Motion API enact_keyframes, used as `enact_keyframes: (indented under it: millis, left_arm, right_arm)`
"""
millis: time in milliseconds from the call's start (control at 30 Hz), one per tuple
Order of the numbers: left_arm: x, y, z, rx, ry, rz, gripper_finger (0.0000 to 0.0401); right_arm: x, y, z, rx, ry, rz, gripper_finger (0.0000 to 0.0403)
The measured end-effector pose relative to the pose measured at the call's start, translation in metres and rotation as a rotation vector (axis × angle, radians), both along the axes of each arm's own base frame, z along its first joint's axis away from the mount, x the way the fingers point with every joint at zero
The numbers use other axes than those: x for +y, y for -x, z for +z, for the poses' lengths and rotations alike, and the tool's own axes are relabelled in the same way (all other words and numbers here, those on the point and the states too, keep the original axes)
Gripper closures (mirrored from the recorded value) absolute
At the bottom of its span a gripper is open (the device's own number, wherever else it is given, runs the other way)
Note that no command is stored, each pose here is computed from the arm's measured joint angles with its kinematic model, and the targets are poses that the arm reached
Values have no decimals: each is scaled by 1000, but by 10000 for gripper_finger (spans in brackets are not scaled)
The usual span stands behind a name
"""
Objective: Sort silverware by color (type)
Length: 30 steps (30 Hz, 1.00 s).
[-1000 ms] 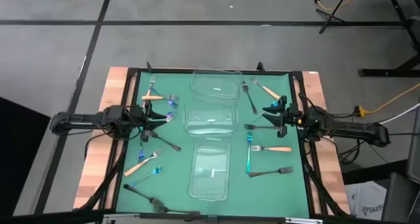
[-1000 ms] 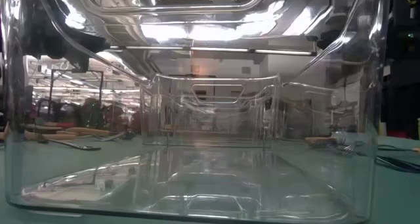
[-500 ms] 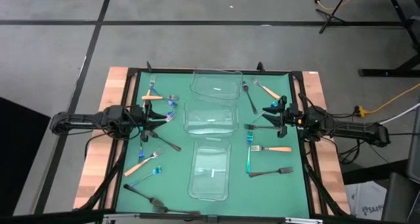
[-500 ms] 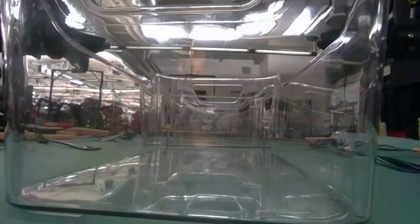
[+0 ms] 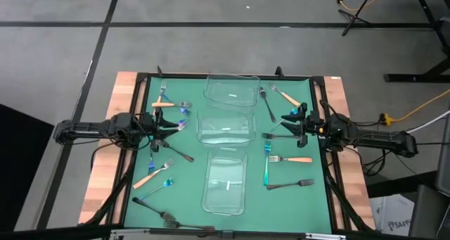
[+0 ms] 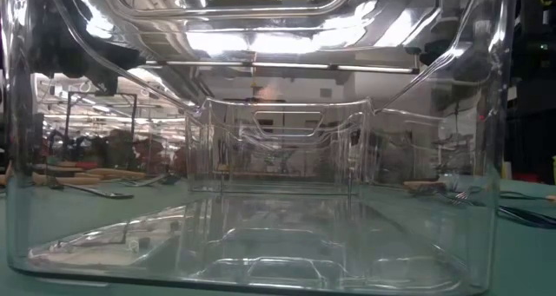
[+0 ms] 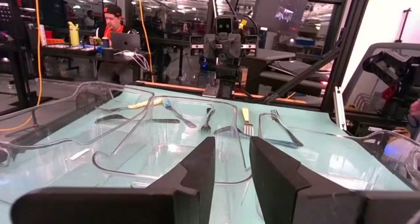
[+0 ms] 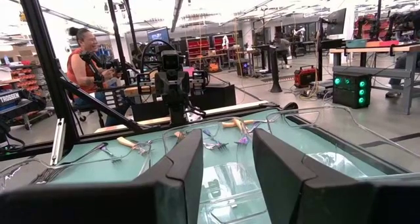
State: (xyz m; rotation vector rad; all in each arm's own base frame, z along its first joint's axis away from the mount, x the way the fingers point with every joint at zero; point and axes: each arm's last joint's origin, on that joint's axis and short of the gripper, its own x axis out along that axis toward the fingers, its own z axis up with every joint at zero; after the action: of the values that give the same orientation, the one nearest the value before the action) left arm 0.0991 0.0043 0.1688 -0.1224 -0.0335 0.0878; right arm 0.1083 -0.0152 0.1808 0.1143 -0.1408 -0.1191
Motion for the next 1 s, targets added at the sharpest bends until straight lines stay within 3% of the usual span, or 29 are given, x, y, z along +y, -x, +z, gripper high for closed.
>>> enact_keyframes:
  millis: [1000]
  left_arm:
    - [0, 0, 0, 0, 0, 0, 312]
  right_arm:
    - [0, 0, -2, 20, -10, -5, 281]
